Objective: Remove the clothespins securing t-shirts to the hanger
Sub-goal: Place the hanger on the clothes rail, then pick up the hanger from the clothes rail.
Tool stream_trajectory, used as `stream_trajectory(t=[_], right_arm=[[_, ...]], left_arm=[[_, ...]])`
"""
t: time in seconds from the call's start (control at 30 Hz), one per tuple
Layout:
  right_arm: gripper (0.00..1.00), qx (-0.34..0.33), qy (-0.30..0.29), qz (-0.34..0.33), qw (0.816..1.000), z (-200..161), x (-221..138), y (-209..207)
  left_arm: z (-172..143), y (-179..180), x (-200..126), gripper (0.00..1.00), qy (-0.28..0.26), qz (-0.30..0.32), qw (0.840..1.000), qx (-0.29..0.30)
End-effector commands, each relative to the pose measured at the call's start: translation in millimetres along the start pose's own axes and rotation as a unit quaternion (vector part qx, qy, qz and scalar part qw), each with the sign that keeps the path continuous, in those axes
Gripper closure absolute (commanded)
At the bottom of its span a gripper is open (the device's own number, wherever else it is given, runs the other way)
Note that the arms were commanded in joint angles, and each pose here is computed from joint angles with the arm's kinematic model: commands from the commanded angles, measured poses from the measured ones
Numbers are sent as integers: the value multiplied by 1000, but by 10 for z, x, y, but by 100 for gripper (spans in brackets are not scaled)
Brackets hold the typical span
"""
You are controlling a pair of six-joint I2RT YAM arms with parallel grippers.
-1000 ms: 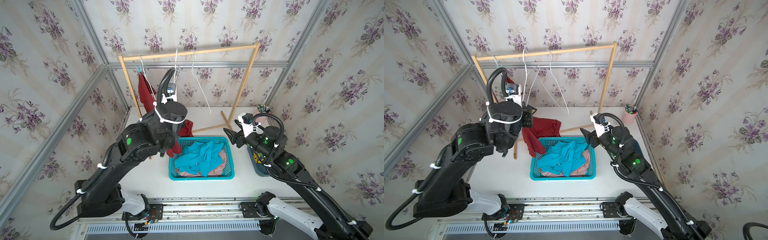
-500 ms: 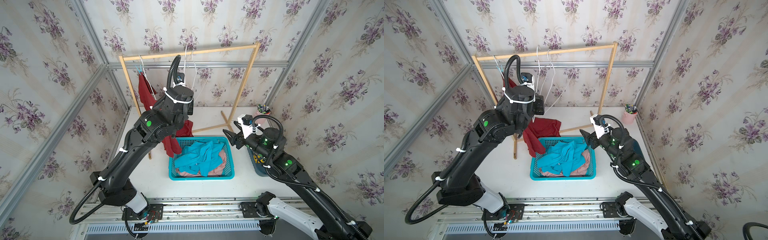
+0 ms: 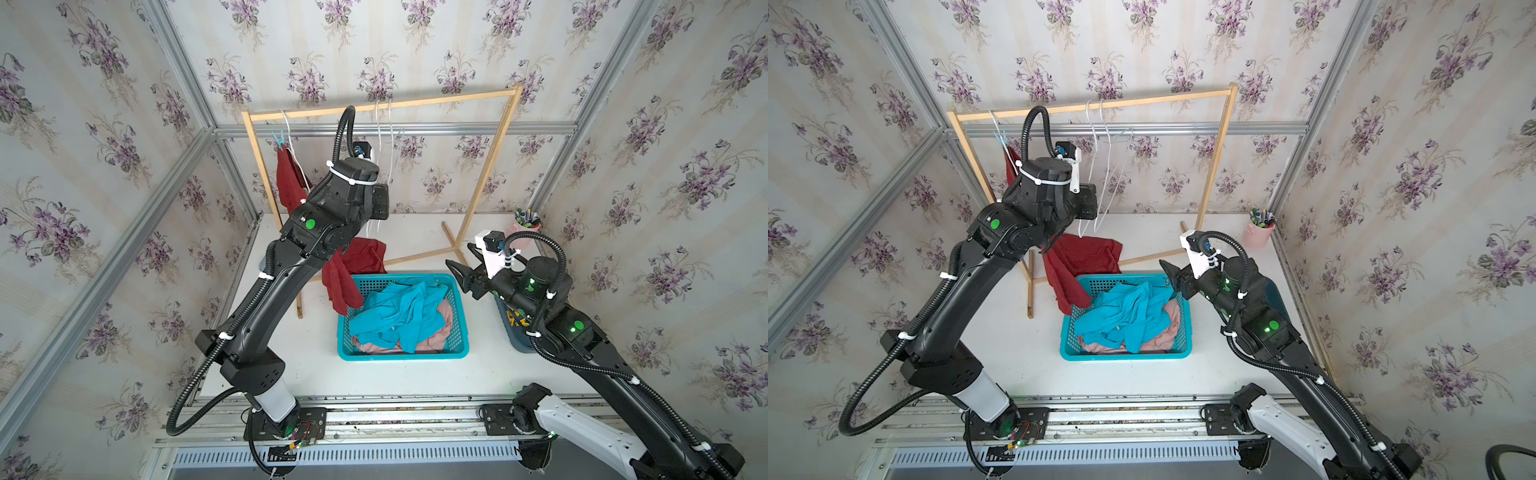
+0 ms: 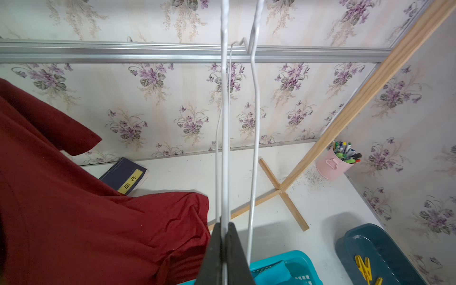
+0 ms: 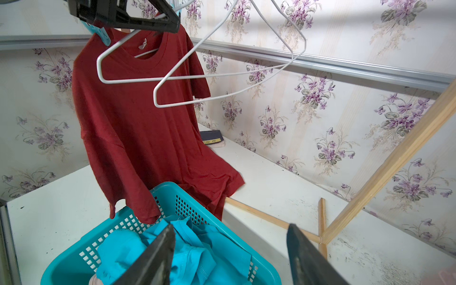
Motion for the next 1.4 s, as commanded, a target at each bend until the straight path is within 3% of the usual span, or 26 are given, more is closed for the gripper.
stream_trajectory(t=[0.0,0.43,0.47,0.53,0.6,0.67,1.07,1.23,1.37], right_arm=[[32,-2,-21,-5,1000,87,-3,-20],[32,7,-19,4,1000,79,38,-4],[32,7,-19,5,1000,78,43,-1],[32,7,-19,4,1000,86,47,-7],[32,11,-19,3,1000,105,50,-12],[32,16,-23,3,1000,142,49,-18],[40,71,-56,53,995,365,243,53],[42,60,-65,69,994,550,334,266],[44,49,-71,90,992,681,415,579]], left_arm=[[-5,-118,6,100,10,-43,999,-4],[13,-376,217,98,5,-83,996,15],[11,-399,218,92,3,-86,996,20],[15,-429,208,71,0,-88,996,29],[32,-415,161,61,-3,-88,996,31],[57,-378,74,54,-9,-85,996,34],[166,140,-740,46,-59,-43,996,56],[231,558,-1183,46,-94,17,995,41],[188,893,-1242,40,-81,88,992,38]])
Point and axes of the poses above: each gripper's point midway between its finger pads, its own x axis out along the fingers, its own y axis along the line the jaws close on, z = x × y, the point moved 5 cm from there along -x, back along the fingers, and after that the axes turned 9 degrees about -x, right-handed, at the moved point
